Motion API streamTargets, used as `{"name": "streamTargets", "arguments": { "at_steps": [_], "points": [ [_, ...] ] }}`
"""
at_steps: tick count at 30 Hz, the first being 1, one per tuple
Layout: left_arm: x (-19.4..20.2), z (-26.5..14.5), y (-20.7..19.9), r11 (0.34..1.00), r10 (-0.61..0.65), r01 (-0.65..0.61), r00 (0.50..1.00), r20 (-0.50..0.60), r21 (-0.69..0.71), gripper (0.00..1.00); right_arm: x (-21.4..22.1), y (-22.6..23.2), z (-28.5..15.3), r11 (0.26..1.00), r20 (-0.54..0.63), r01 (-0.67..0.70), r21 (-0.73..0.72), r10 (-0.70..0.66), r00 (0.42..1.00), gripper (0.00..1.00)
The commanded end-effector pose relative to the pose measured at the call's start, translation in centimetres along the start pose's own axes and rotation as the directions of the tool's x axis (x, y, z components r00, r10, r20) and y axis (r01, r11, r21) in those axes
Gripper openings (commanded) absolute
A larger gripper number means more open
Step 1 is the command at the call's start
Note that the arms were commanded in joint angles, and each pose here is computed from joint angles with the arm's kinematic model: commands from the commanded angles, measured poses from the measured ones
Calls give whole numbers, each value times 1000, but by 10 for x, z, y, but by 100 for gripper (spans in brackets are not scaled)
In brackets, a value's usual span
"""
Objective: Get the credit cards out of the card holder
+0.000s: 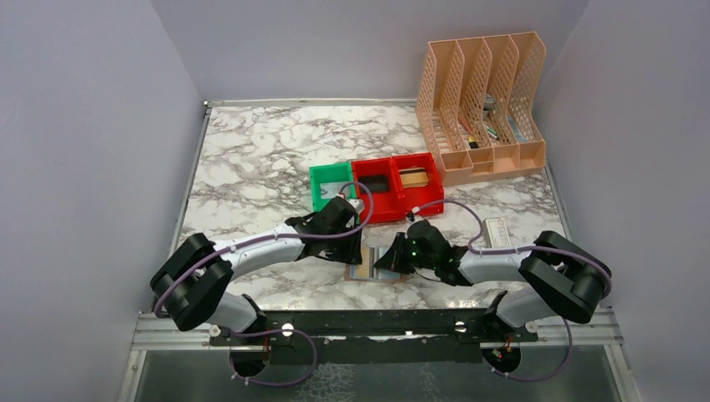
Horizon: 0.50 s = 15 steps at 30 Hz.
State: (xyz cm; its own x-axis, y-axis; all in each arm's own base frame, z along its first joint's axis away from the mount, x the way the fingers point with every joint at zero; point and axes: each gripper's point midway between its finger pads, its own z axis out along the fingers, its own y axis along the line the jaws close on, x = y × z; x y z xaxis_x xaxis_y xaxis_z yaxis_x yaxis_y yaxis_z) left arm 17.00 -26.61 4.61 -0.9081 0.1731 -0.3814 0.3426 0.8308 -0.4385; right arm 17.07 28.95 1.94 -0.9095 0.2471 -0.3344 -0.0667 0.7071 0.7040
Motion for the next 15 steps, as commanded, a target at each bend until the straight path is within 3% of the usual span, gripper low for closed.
{"name": "streamTargets", "arguments": {
  "at_steps": [1,6,11,15],
  "points": [
    [6,8,14,998,-4,4,1000,0,-64,34,10,-22,-3,998,-35,-16,56,17,999,1],
    [8,9,22,994,-1,0,1000,-13,-111,29,7,-21,-4,998,-33,-5,55,7,999,2],
    [8,9,23,993,5,-7,1000,-21,-121,28,1,-12,-5,998,-35,32,48,-31,999,19],
    [8,9,23,993,5,-7,1000,-23,-122,28,-6,0,-7,997,-31,73,33,-72,997,25]
  ]
}}
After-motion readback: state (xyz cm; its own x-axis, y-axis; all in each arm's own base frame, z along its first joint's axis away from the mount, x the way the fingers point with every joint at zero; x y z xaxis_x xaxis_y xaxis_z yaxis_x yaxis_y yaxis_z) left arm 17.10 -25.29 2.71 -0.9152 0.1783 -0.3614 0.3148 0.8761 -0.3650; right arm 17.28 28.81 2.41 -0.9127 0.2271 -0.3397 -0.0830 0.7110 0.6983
